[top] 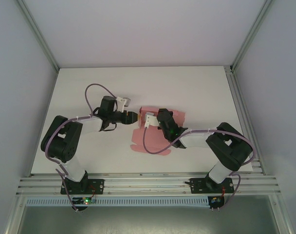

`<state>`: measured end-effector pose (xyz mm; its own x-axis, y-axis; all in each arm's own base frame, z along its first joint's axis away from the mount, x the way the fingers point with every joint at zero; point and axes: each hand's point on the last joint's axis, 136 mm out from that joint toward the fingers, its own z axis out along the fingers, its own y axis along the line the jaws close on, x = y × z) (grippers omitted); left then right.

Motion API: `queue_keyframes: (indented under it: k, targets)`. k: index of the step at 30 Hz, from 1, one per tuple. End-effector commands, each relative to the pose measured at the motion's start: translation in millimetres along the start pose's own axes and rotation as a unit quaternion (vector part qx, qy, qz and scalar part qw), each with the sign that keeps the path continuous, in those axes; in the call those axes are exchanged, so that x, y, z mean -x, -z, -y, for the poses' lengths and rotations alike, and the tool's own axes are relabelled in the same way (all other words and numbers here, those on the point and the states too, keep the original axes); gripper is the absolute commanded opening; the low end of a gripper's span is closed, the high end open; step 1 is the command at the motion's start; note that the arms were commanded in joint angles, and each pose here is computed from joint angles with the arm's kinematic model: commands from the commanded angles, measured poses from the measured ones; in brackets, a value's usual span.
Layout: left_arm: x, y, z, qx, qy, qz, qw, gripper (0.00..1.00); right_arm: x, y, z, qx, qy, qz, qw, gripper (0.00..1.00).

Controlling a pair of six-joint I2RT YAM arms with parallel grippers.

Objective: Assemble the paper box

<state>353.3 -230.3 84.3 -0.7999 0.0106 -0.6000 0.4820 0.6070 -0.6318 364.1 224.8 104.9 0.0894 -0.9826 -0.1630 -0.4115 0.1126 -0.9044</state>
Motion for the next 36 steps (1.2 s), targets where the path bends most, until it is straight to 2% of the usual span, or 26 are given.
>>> queue_keyframes:
  k: [1, 9, 18, 23, 24, 25, 36]
  targets:
    - [-4.2, 3.4, 21.5, -0.03, -0.044, 0.005, 0.999, 0.56, -0.7, 5.8, -0.4, 0.002, -0.001, -0.009, 1.0, 0.0]
    - [-10.7, -10.7, 30.4, -0.044, -0.069, -0.019, 0.996, 0.52, 3.8, 9.5, -8.0, 0.01, 0.007, -0.001, 1.0, 0.0]
    - [-0.3, -15.7, 3.4, 0.056, -0.087, 0.01, 0.995, 0.51, 7.1, 26.1, -31.8, 0.039, 0.019, 0.018, 0.999, 0.0]
    - [-16.4, -14.5, -1.5, 0.12, -0.136, 0.018, 0.983, 0.5, 6.0, 33.9, -45.4, 0.043, 0.032, 0.011, 0.998, 0.0]
    - [-18.8, -13.4, -1.4, 0.126, -0.141, 0.021, 0.982, 0.46, 5.4, 34.9, -48.6, 0.043, 0.039, 0.007, 0.998, 0.0]
    - [-20.0, -12.8, -0.4, 0.127, -0.142, 0.026, 0.981, 0.42, 5.7, 35.5, -50.4, 0.042, 0.043, 0.005, 0.998, 0.0]
    - [-5.0, -10.0, 13.8, 0.127, -0.158, 0.107, 0.973, 0.41, 10.7, 46.2, -72.7, 0.061, 0.057, -0.004, 0.996, 0.0]
